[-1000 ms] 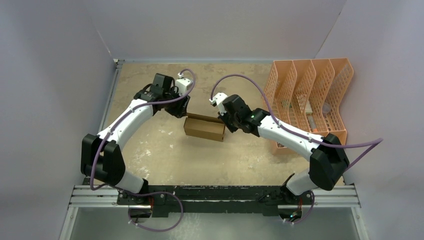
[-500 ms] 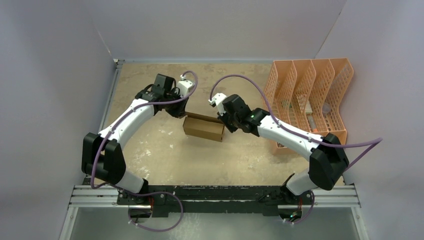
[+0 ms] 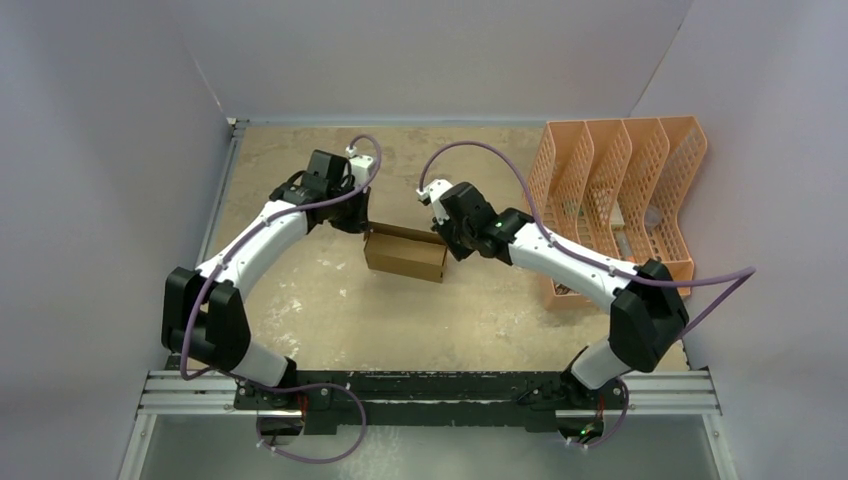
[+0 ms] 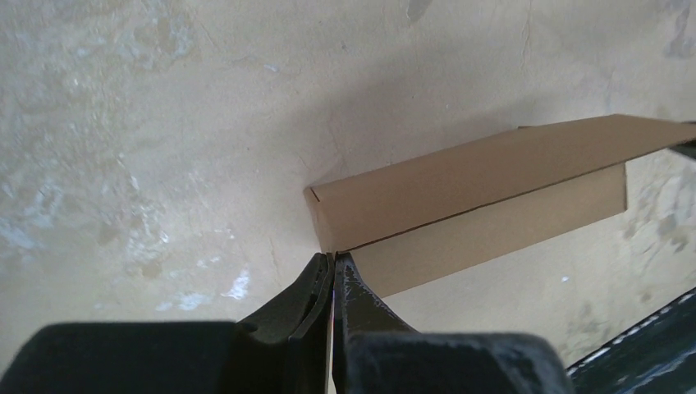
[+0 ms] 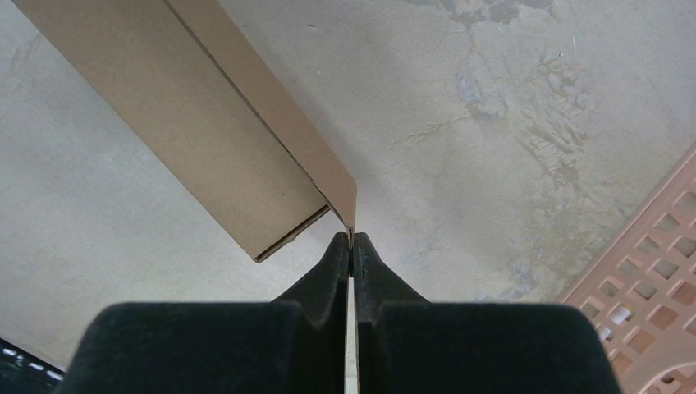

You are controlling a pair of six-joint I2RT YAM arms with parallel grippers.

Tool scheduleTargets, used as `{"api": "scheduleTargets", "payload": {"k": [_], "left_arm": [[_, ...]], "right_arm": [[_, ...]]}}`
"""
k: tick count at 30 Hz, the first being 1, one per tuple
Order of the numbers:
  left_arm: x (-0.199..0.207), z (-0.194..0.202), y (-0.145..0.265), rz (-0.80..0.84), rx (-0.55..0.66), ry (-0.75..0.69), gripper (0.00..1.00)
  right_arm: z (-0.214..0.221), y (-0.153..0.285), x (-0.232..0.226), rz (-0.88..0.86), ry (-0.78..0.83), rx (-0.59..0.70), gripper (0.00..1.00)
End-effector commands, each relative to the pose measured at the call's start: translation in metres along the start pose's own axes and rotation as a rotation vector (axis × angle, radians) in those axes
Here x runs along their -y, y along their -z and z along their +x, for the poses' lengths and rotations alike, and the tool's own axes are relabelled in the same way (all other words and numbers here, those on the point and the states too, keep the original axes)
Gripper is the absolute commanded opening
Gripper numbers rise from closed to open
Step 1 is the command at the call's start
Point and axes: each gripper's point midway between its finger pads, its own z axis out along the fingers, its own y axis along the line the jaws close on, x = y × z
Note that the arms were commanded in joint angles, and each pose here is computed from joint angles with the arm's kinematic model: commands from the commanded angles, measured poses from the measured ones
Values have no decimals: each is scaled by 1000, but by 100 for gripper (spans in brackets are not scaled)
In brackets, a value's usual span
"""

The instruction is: Fold the paper box

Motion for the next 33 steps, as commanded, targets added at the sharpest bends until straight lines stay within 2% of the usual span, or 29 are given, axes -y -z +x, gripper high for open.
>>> {"api": "scheduleTargets", "payload": {"k": [1, 15, 26, 33], "left_arm": [[16, -11, 6, 8, 82, 201, 0], [25, -5, 16, -14, 112, 337, 0], [32, -17, 15, 0, 159, 550, 0], [37, -23, 17, 27, 177, 615, 0]], "right_arm": [[-23, 10, 0, 13, -117, 36, 0], [-34, 8, -6, 22, -281, -22, 0], [-41, 5, -14, -1, -362, -46, 0], [-42, 3, -18, 5, -414, -93, 0]]}}
